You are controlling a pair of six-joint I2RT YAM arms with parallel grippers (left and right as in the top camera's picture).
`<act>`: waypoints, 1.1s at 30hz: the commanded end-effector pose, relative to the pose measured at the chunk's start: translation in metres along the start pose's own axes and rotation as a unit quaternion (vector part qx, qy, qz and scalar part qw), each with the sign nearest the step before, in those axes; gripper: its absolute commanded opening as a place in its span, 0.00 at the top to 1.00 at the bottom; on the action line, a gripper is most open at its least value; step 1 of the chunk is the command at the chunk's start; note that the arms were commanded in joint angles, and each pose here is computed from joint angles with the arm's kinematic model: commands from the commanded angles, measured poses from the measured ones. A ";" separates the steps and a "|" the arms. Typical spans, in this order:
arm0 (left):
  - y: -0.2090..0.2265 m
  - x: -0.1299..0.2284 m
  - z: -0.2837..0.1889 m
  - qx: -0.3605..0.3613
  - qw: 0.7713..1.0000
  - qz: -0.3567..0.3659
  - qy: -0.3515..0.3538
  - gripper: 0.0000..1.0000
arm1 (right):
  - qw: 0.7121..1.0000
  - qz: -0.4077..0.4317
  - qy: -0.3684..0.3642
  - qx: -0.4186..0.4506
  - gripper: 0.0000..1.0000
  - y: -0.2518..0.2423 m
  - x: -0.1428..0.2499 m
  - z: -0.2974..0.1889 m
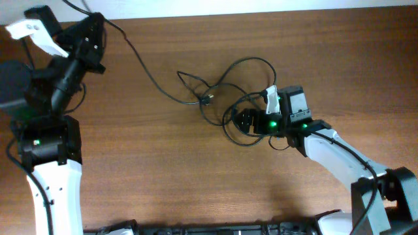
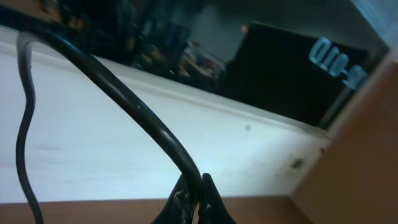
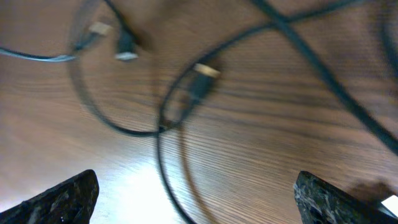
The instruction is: Untangle cables
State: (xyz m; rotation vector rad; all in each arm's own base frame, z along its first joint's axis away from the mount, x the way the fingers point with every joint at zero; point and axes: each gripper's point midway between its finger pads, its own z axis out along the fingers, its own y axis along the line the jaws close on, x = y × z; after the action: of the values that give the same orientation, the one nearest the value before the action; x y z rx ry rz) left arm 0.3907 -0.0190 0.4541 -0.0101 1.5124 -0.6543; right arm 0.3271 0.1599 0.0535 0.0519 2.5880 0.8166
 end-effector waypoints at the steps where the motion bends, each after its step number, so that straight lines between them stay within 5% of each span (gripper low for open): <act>1: 0.003 -0.048 -0.013 -0.043 0.996 0.055 -0.046 1.00 | 0.999 0.002 0.016 0.040 0.01 -0.017 0.009 0.008; 8: -0.005 -0.054 -0.013 -0.039 0.997 0.071 0.018 1.00 | 0.999 -0.006 0.032 -0.032 0.01 0.009 0.013 0.011; 11: 0.002 -0.024 -0.005 -0.043 0.996 0.035 0.068 1.00 | 0.989 -0.107 -0.006 -0.098 0.01 0.058 0.003 0.019; 19: 0.041 0.032 0.026 -0.051 0.987 0.036 0.150 1.00 | 0.974 -0.224 -0.042 0.012 0.01 0.075 0.027 0.054; 26: 0.070 0.059 0.048 -0.060 0.982 0.010 0.177 1.00 | 0.971 -0.235 -0.035 0.004 0.01 0.084 0.036 0.056; 33: 0.039 0.077 0.062 -0.024 0.980 0.031 0.197 1.00 | 0.985 -0.154 -0.079 -0.002 0.01 0.078 0.006 0.050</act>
State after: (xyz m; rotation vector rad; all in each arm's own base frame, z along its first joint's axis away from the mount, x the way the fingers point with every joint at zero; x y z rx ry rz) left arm 0.4593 -0.0213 0.3678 0.0437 1.9183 -0.6004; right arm 0.3196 0.2678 0.0563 -0.3966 2.3597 0.6860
